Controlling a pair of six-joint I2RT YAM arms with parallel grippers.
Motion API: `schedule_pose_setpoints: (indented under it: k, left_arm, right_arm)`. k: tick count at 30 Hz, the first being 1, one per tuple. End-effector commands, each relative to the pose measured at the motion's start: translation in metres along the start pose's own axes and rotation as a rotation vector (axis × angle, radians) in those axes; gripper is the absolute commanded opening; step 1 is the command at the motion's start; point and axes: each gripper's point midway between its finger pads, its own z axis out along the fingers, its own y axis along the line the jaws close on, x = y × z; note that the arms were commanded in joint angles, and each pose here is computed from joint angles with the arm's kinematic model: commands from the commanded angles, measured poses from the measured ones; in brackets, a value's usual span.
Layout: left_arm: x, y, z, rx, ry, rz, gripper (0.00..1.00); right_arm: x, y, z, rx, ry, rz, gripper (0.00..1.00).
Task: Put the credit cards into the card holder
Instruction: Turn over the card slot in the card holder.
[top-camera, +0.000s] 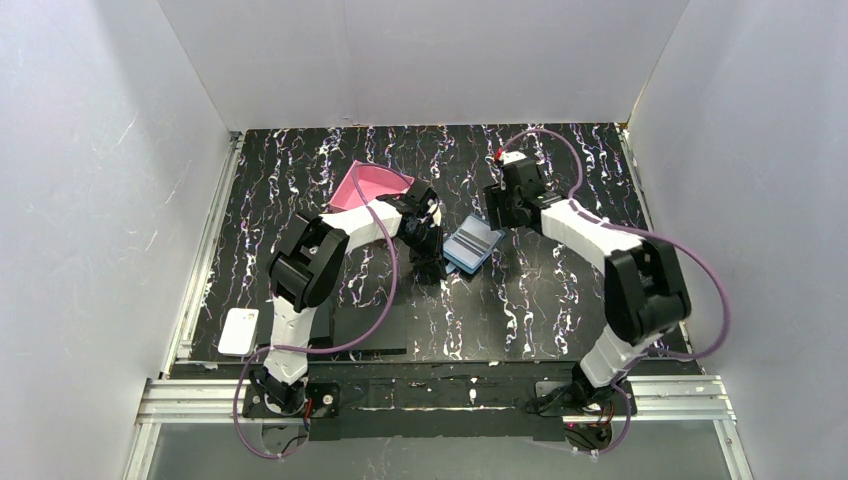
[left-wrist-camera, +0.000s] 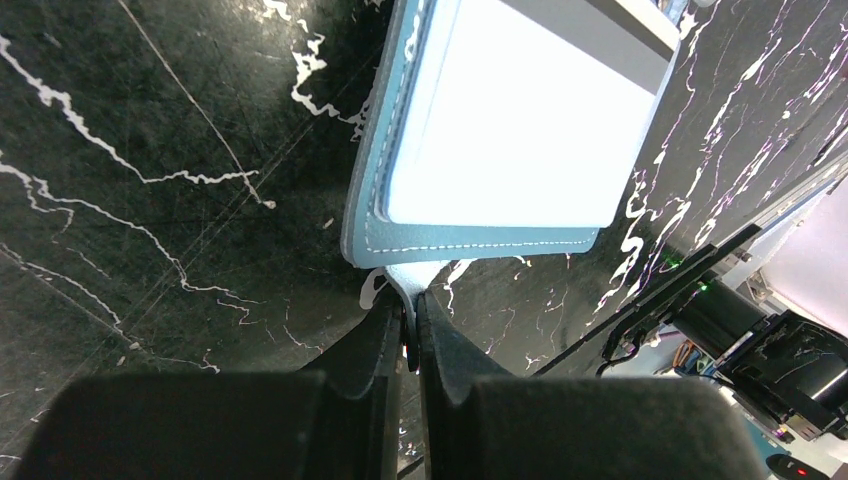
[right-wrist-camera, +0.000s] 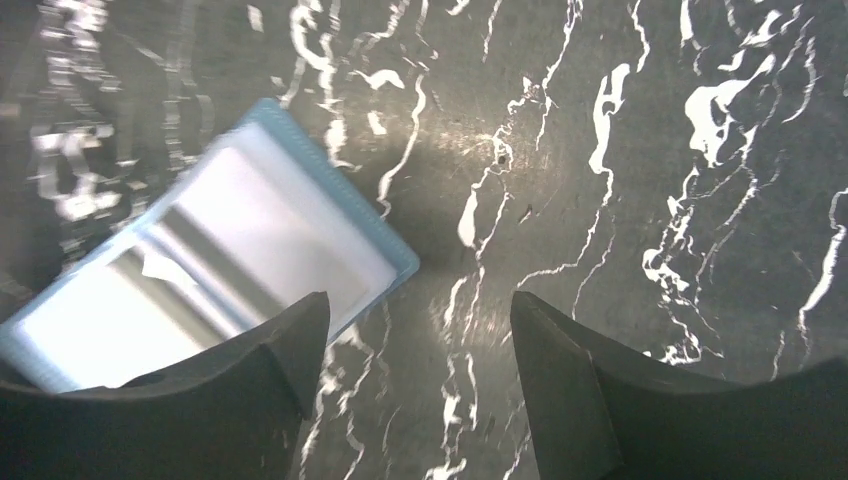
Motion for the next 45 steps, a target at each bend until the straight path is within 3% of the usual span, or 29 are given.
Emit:
schedule_pose_setpoints:
  k: [1,4,7,9,13,19,36,45]
  left_arm:
    - [0.004,-0.003,-0.006,0.005,0.018,0.012,0.00]
    - [0.004,0.000,-0.007,-0.013,0.015,0.023,0.00]
    - [0.002,0.003,-0.010,-0.038,0.004,0.044,0.00]
    - [0.000,0.007,-0.012,-0.061,-0.002,0.057,0.00]
    - [-0.003,0.010,-0.015,-0.087,-0.012,0.075,0.00]
    - [-0.004,0.012,-0.016,-0.102,-0.013,0.088,0.00]
    - [-0.007,0.014,-0.019,-0.121,-0.013,0.120,0.00]
    - [-0.006,0.008,-0.048,-0.145,-0.035,0.199,0.02]
  right_arm:
    - [-0.013,0.024,-0.049,-0.128,-0.071,-0.032,0.76]
    - [-0.009,0.047,-0.057,-0.240,-0.103,-0.012,0.75]
    - [-0.001,0.076,-0.054,-0.398,-0.089,0.010,0.64]
    - [0.003,0.088,-0.048,-0.452,-0.054,0.026,0.49]
    - [0.012,0.094,-0.033,-0.466,-0.018,0.039,0.26]
    - [0.027,0.092,-0.019,-0.449,0.016,0.032,0.13]
    - [0.054,0.095,0.002,-0.447,0.068,0.048,0.10]
    - [0.076,0.087,0.011,-0.388,0.113,0.087,0.06]
